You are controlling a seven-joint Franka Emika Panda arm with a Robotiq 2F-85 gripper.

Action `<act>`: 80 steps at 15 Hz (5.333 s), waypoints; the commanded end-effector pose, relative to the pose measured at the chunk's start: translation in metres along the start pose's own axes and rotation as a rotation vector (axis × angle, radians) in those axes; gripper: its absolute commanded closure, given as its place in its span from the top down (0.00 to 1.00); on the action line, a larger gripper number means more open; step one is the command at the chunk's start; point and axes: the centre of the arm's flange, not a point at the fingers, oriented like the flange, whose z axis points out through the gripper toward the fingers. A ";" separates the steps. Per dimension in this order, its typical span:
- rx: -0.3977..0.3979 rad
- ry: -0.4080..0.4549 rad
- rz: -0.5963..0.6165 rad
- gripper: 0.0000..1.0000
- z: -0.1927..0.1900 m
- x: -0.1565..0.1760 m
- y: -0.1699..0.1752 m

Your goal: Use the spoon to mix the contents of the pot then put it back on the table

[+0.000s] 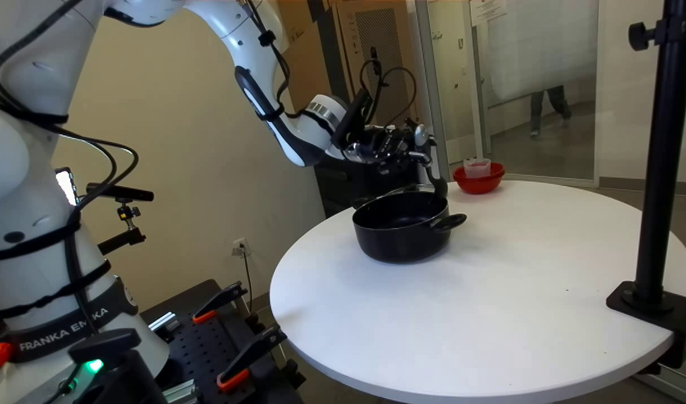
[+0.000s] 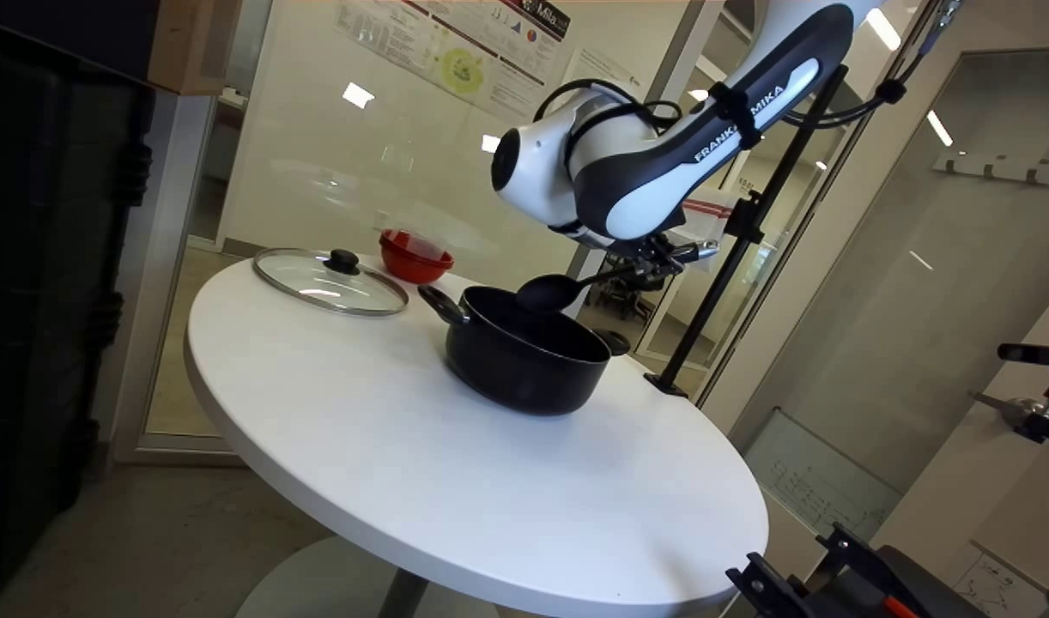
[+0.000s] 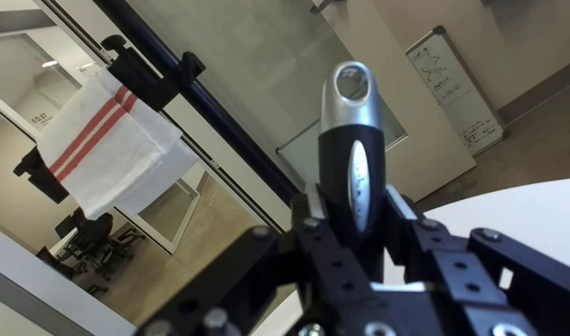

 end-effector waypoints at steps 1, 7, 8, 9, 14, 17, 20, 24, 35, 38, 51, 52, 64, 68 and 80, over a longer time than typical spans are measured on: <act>-0.022 -0.034 -0.063 0.08 0.003 0.002 -0.015; -0.041 -0.017 -0.219 0.08 -0.003 0.012 -0.075; -0.048 -0.013 -0.232 0.08 -0.005 0.013 -0.081; -0.052 -0.010 -0.243 0.08 -0.006 0.013 -0.086; -0.067 0.024 -0.274 0.08 -0.021 0.008 -0.101; -0.075 0.053 -0.277 0.08 -0.036 0.003 -0.105; -0.082 0.090 -0.254 0.08 -0.062 0.003 -0.101; -0.076 0.107 -0.215 0.08 -0.085 0.011 -0.083; -0.012 0.040 -0.118 0.08 -0.030 0.015 -0.031; -0.008 0.023 -0.131 0.08 -0.002 0.002 -0.038; -0.108 0.142 -0.359 0.08 -0.030 -0.028 -0.131; -0.114 0.149 -0.356 0.08 -0.039 -0.025 -0.131; -0.026 0.094 -0.175 0.08 -0.070 0.026 -0.049; 0.015 0.058 -0.132 0.08 -0.054 0.036 -0.027; -0.013 -0.118 -0.028 0.08 -0.043 0.044 -0.005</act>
